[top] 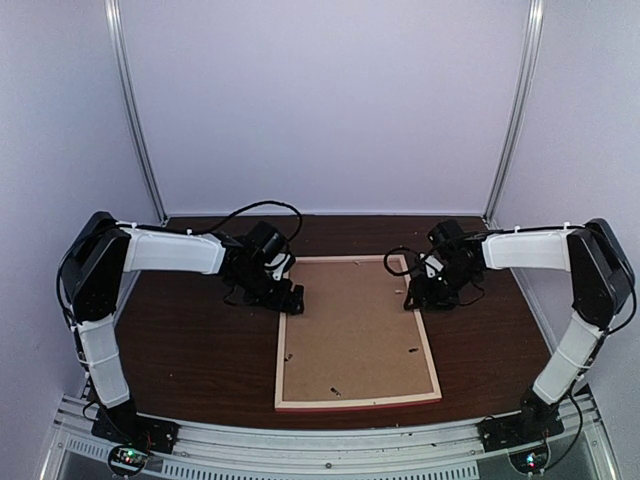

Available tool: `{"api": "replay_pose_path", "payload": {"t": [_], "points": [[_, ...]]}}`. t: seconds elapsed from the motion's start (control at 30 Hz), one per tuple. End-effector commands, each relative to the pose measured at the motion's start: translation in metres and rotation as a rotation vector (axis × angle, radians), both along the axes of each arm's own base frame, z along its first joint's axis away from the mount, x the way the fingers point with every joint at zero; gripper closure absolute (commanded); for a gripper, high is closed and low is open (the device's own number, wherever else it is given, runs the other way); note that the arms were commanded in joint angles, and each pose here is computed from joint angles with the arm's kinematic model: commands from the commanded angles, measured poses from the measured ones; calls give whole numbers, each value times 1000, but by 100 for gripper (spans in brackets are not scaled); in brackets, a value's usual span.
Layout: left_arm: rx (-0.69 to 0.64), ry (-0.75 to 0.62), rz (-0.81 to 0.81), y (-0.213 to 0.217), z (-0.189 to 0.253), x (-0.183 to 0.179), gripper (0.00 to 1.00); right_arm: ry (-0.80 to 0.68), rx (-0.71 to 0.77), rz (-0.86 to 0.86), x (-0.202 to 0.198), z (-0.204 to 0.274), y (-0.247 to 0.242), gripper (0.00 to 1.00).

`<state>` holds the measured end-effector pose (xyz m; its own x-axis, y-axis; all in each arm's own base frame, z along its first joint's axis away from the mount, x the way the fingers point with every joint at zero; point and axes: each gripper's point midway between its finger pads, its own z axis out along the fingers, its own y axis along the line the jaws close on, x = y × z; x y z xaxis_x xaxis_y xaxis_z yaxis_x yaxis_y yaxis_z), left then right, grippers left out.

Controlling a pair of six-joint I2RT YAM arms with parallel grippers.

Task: Put the photo into the frame
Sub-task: Adjust the photo frame at the center of the board.

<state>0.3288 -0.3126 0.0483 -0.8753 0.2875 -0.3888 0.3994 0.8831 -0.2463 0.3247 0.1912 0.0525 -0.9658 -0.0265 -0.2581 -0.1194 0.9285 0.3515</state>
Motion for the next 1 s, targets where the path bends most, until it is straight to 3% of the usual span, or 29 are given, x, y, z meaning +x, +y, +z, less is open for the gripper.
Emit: {"api": "replay_pose_path", "payload": {"t": [0.0, 0.33, 0.7, 0.97], "points": [[-35, 15, -1, -3, -5, -1, 8, -7, -11, 1, 7, -9, -2, 43], [-45, -7, 14, 3, 4, 5, 8, 17, -65, 34, 4, -25, -8, 66], [-32, -62, -22, 20, 20, 13, 5, 6, -166, 124, 13, -33, -16, 86], [-10, -139, -71, 31, 42, 31, 2, -17, -154, 251, 32, -29, -5, 96]]}}
